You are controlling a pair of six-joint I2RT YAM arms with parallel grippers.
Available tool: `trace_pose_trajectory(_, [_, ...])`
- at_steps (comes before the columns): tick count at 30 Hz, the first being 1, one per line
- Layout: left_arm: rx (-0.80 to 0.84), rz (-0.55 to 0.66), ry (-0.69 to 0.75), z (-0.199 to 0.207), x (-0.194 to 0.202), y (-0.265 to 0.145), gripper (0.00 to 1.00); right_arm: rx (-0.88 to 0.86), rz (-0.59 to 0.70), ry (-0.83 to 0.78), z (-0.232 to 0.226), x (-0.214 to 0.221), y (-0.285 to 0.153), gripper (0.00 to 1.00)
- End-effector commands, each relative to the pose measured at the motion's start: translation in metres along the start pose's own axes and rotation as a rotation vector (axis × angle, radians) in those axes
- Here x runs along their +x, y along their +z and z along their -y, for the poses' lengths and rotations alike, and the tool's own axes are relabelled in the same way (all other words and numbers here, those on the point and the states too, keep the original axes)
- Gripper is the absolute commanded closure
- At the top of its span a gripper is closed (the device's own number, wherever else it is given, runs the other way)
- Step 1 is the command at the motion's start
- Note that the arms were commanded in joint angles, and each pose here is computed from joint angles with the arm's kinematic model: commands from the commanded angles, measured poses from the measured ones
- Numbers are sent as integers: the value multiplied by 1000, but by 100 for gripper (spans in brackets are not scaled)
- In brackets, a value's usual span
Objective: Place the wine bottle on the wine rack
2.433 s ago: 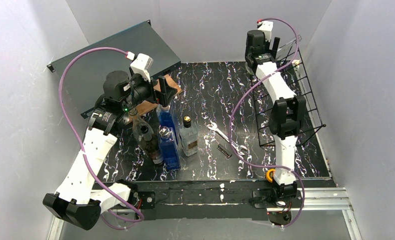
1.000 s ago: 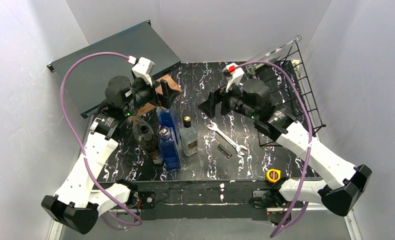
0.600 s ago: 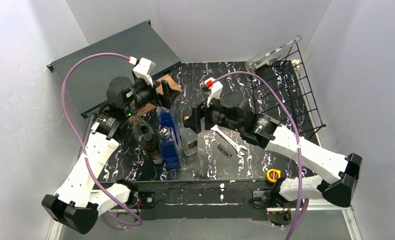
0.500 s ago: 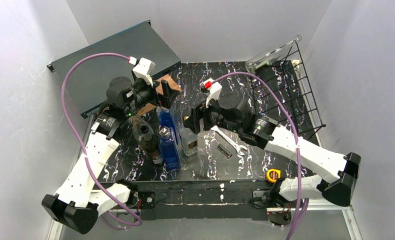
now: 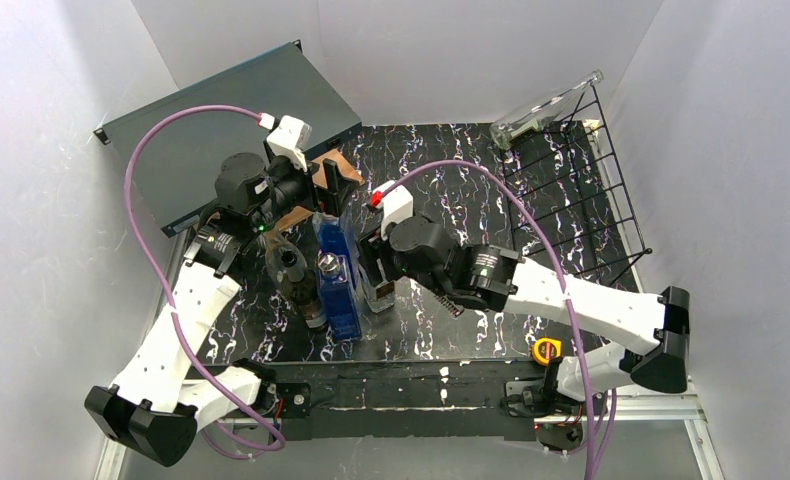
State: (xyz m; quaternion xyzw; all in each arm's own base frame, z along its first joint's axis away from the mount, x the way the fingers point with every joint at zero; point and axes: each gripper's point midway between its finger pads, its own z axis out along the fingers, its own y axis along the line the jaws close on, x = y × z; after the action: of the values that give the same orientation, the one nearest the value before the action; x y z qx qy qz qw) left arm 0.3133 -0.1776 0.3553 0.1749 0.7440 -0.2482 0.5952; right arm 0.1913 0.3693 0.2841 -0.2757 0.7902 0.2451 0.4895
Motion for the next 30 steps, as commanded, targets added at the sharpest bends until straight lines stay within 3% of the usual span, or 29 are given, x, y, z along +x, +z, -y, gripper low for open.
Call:
trace_pose_trajectory(1, [2,12,9,1,-4,1,1,144,76,-17,15,-24,-8,28])
trace_pose_trajectory(17, [6,5,3,2,-5,1,1,170,94,-28,5,-20,20,34])
trace_pose_trajectory(23, [9,-7,-5,2,-1,4,1,152,119,-2,2,-18,23,61])
trace_pose_trajectory(27, [13,-8,-7,3,-2,4,1,214,175,-27,14,-43,13,96])
trace_pose_trajectory(30, [14,-8,-8,3,-2,4,1,256,211,-31,22,-59,5,99])
